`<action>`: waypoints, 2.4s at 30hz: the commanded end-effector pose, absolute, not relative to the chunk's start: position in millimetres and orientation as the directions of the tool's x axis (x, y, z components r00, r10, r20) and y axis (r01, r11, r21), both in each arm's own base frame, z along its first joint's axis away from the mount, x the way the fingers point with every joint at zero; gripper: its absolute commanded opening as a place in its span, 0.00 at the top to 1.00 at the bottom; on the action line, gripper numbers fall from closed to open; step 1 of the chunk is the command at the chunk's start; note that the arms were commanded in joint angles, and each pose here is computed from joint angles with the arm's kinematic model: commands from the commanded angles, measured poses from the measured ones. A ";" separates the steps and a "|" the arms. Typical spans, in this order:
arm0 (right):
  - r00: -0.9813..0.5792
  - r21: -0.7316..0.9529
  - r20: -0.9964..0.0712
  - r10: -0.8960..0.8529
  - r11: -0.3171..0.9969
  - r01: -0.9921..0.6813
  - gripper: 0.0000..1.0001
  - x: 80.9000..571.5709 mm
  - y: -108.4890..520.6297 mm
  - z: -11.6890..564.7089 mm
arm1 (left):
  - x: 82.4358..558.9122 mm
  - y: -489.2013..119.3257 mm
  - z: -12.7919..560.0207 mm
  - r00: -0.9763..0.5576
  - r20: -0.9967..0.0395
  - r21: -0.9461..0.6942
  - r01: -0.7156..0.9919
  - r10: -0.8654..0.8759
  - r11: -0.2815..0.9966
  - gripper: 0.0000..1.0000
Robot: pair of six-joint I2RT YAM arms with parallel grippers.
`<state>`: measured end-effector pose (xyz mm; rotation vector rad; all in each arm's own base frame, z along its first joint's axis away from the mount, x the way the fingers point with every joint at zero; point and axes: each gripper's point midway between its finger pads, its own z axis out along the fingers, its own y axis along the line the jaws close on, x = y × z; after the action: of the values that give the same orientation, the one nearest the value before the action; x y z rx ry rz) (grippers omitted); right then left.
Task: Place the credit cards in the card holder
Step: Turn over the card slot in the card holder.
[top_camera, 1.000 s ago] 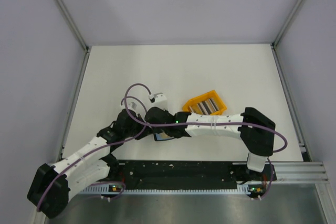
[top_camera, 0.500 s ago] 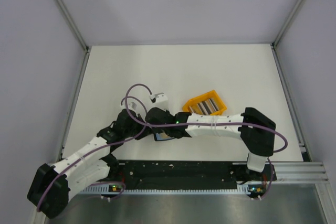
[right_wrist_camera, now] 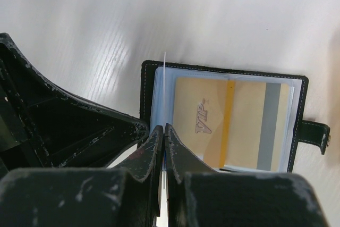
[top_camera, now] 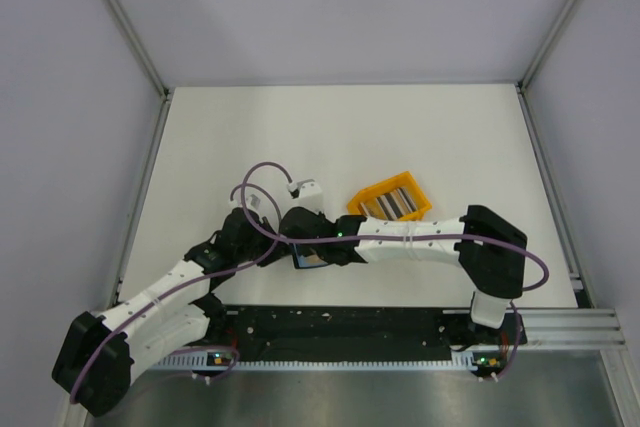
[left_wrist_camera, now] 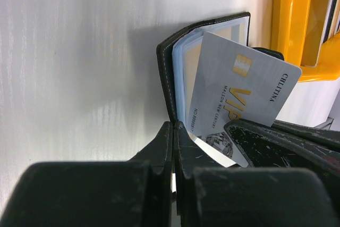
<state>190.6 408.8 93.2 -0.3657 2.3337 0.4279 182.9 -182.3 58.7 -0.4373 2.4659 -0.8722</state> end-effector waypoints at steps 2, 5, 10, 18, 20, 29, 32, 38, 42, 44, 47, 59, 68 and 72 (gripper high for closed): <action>-0.696 0.252 -0.711 -0.101 0.887 -0.386 1.00 191.0 420.9 105.1 | 191.5 -188.4 72.4 -0.813 -0.360 -0.687 -0.101 -0.457 0.720 1.00; -0.696 0.239 -0.709 -0.114 0.889 -0.390 1.00 190.8 421.2 100.6 | 191.4 -188.8 72.6 -0.814 -0.361 -0.687 -0.098 -0.455 0.720 1.00; -0.695 0.202 -0.704 -0.142 0.899 -0.388 1.00 192.3 417.0 89.6 | 192.3 -188.9 73.9 -0.812 -0.362 -0.689 -0.098 -0.458 0.718 1.00; -0.678 0.148 -0.716 -0.167 0.913 -0.381 1.00 195.8 410.0 88.3 | 192.8 -189.4 74.8 -0.811 -0.363 -0.689 -0.097 -0.458 0.718 1.00; -0.662 0.140 -0.731 -0.166 0.913 -0.384 1.00 196.5 409.5 96.4 | 192.8 -189.1 74.5 -0.811 -0.363 -0.688 -0.098 -0.458 0.719 1.00; -0.633 0.091 -0.758 -0.158 0.935 -0.343 1.00 204.1 392.1 110.4 | 192.4 -187.5 72.6 -0.811 -0.362 -0.683 -0.105 -0.460 0.723 1.00; -0.628 0.079 -0.762 -0.160 0.939 -0.335 1.00 204.5 387.4 113.2 | 191.8 -187.5 71.5 -0.812 -0.362 -0.681 -0.105 -0.457 0.725 1.00; -0.606 0.071 -0.783 -0.140 0.948 -0.310 1.00 208.4 376.3 126.8 | 190.9 -186.2 69.7 -0.813 -0.363 -0.676 -0.107 -0.455 0.730 1.00; -0.606 0.052 -0.781 -0.150 0.951 -0.303 1.00 208.5 371.3 124.7 | 190.5 -185.8 68.4 -0.813 -0.360 -0.675 -0.111 -0.457 0.730 1.00; -0.605 0.046 -0.782 -0.150 0.954 -0.296 1.00 208.5 369.0 124.2 | 190.5 -185.6 68.4 -0.813 -0.361 -0.674 -0.110 -0.456 0.730 1.00; -0.599 0.027 -0.786 -0.154 0.959 -0.282 1.00 210.2 362.3 123.7 | 190.2 -185.5 68.1 -0.814 -0.362 -0.673 -0.110 -0.455 0.732 1.00; -0.640 0.039 -0.762 -0.101 0.979 -0.201 1.00 223.3 329.5 115.5 | 189.4 -183.8 64.6 -0.815 -0.362 -0.666 -0.113 -0.452 0.738 1.00; -0.718 0.237 -0.694 -0.060 0.922 -0.307 1.00 211.2 345.9 113.6 | 187.1 -175.5 48.7 -0.821 -0.376 -0.616 -0.125 -0.430 0.778 1.00; -0.762 0.373 -0.646 -0.045 0.853 -0.366 1.00 198.9 363.8 110.8 | 185.2 -172.3 37.5 -0.833 -0.368 -0.584 -0.139 -0.413 0.800 1.00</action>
<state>209.3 329.6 88.3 -0.2661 2.3930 0.3256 182.9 -176.6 47.3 -0.4348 2.4914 -0.8107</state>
